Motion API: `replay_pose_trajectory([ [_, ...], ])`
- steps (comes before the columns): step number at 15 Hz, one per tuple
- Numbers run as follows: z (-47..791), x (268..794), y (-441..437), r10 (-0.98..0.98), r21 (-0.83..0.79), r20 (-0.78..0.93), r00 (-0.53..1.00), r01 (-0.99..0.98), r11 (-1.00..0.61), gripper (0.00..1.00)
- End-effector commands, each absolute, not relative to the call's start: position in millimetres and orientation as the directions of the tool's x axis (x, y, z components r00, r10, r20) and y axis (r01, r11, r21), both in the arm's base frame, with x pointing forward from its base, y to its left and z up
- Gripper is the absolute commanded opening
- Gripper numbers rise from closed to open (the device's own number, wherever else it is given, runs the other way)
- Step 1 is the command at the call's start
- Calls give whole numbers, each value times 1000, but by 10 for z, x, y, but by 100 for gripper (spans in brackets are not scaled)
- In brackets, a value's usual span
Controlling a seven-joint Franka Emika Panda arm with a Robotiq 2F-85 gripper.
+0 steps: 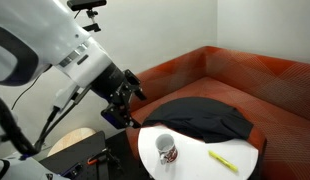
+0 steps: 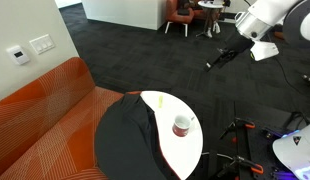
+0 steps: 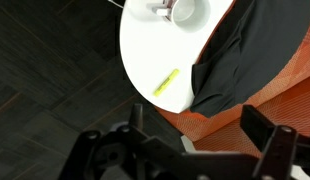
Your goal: Put the yellow marker inside the red mug
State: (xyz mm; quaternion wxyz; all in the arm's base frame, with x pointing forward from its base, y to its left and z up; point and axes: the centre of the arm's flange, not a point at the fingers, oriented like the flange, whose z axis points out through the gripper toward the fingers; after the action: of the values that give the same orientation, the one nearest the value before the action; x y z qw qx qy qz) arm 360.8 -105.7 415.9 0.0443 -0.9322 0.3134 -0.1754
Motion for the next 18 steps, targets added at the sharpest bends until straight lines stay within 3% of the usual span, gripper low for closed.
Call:
replay_pose_trajectory([
  [1,3898,4022,-1016,-739,-223,263,620,-706,-672,100],
  [5,3636,4310,-1061,-820,-249,239,520,-783,-570,100],
  [6,3736,4030,-1016,-781,-233,247,573,-747,-622,100],
  [12,3686,4067,-1022,-785,-230,241,571,-752,-617,100],
  [18,3676,4540,-1147,-941,-267,141,309,-903,-336,100],
])
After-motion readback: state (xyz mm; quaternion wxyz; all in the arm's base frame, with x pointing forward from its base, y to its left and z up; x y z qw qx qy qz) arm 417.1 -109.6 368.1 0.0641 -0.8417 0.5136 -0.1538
